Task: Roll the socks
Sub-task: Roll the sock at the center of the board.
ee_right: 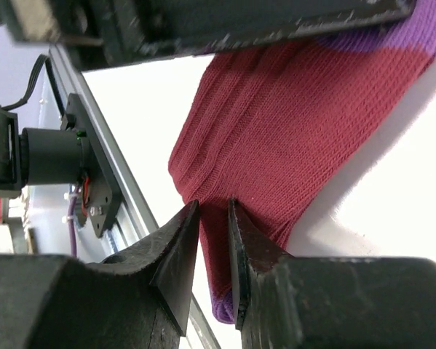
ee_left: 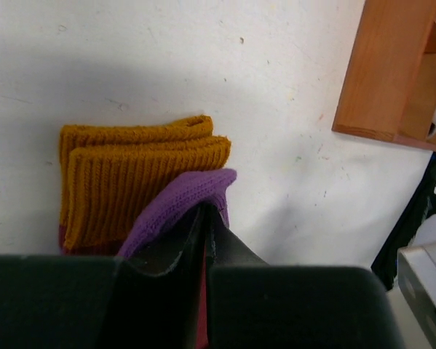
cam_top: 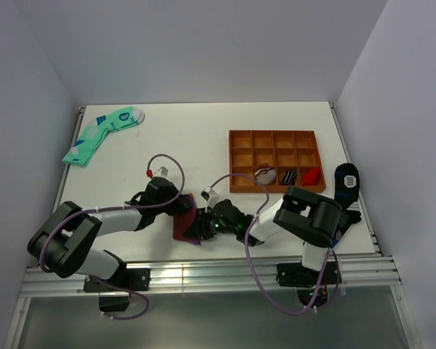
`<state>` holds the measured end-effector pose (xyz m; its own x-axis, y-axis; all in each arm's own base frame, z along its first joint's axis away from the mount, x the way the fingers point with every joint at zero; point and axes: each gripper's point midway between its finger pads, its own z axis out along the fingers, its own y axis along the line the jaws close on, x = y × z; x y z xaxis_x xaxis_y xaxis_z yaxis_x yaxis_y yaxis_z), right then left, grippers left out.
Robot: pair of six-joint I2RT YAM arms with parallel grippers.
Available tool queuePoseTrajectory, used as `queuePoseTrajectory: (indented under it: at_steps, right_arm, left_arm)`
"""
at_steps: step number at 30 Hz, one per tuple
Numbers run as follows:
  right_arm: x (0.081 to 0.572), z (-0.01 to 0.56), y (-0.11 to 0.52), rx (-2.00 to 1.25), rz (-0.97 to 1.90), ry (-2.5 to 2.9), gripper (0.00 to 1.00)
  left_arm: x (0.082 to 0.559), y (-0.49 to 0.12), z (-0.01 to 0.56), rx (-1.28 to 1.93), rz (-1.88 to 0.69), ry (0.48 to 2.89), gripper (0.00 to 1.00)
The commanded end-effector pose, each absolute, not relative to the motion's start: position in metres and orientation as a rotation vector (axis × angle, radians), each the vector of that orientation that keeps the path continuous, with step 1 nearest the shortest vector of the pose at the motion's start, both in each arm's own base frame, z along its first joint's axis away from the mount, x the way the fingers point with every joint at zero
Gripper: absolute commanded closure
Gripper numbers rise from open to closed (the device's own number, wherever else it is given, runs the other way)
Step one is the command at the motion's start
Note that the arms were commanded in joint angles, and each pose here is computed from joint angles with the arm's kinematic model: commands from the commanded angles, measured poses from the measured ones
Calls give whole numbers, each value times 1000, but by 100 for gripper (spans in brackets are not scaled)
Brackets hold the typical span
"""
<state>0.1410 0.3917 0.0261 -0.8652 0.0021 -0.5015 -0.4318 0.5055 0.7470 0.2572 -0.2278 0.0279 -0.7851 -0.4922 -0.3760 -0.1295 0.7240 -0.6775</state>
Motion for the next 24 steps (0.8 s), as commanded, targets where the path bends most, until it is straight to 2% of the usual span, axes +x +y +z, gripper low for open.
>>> queuePoseTrajectory:
  at_steps: [1, 9, 14, 17, 24]
  right_arm:
    - [126, -18, 370, -364, 1165, 2431, 69]
    - [122, -18, 366, -414, 1108, 2412, 68]
    - [140, 18, 369, -504, 1038, 2282, 56]
    - [148, 35, 369, -611, 977, 2207, 52]
    - [157, 83, 381, -809, 826, 2009, 51]
  left_arm:
    - [268, -209, 15, -541, -710, 2398, 89]
    - [269, -208, 3, -517, -672, 2432, 84]
    - [270, -221, 15, -414, -763, 2414, 82]
    - [269, -229, 21, -343, -801, 2419, 80]
    - [265, -234, 25, -222, -811, 2459, 79]
